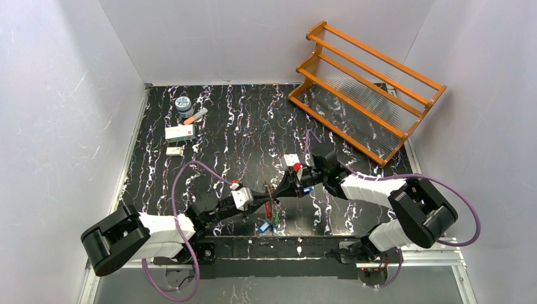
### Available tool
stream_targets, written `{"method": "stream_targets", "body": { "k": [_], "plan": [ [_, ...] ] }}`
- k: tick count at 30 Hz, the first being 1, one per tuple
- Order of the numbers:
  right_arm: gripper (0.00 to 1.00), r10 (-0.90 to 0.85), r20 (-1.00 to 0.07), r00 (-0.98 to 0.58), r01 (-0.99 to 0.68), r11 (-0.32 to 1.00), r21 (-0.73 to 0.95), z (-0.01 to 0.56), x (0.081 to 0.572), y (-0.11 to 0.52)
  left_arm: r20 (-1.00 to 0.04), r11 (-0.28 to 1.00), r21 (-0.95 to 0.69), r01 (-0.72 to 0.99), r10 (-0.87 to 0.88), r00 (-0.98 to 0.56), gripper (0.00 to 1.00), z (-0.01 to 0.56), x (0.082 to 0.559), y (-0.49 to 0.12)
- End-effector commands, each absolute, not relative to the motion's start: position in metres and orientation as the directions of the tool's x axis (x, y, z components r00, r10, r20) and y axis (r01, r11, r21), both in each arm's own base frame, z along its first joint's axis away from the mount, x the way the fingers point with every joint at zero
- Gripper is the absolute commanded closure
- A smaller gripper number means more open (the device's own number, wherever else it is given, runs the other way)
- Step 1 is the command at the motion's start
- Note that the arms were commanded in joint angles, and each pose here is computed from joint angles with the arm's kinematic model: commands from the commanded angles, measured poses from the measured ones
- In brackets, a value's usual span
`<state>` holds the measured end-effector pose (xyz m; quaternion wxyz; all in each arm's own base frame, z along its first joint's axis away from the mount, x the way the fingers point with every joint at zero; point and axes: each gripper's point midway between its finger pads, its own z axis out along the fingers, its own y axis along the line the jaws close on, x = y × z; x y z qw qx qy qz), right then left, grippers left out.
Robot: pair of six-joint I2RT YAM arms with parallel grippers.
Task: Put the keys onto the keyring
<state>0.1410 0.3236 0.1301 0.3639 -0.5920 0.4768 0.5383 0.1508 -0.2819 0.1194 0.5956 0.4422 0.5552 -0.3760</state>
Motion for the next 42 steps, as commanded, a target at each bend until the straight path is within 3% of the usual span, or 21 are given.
{"method": "stream_targets", "body": {
  "k": [1, 7, 18, 28, 36, 42],
  "plan": [
    [0.99, -0.233, -0.973, -0.004, -0.971, -0.233, 0.060, 0.128, 0.150, 0.322, -0.986, 0.361, 0.146, 0.921, -0.021, 0.164, 0.81, 0.143, 0.156, -0.281],
    [0.99, -0.336, -0.942, -0.013, -0.977, -0.198, 0.084, 0.114, 0.152, 0.316, -0.987, 0.360, 0.159, 0.919, 0.057, 0.148, 0.69, 0.127, 0.161, -0.282],
    [0.99, -0.564, -0.825, 0.010, -0.987, -0.139, 0.083, 0.081, 0.150, 0.311, -0.969, 0.225, 0.154, 0.962, 0.225, 0.102, 0.71, 0.093, 0.154, -0.298],
    [0.99, -0.532, -0.846, 0.042, -0.986, -0.161, 0.052, 0.091, 0.146, 0.323, -0.958, 0.180, 0.100, 0.979, 0.284, 0.046, 0.81, 0.071, 0.152, -0.307],
    [0.99, -0.527, -0.848, 0.050, -0.986, -0.159, 0.040, 0.095, 0.148, 0.324, -0.943, 0.188, 0.101, 0.977, 0.331, 0.033, 0.99, 0.062, 0.155, -0.306],
    [0.99, -0.526, -0.849, 0.056, -0.988, -0.152, 0.029, 0.096, 0.150, 0.324, -0.934, 0.187, 0.107, 0.976, 0.355, 0.034, 1.00, 0.060, 0.156, -0.304]
  ]
}}
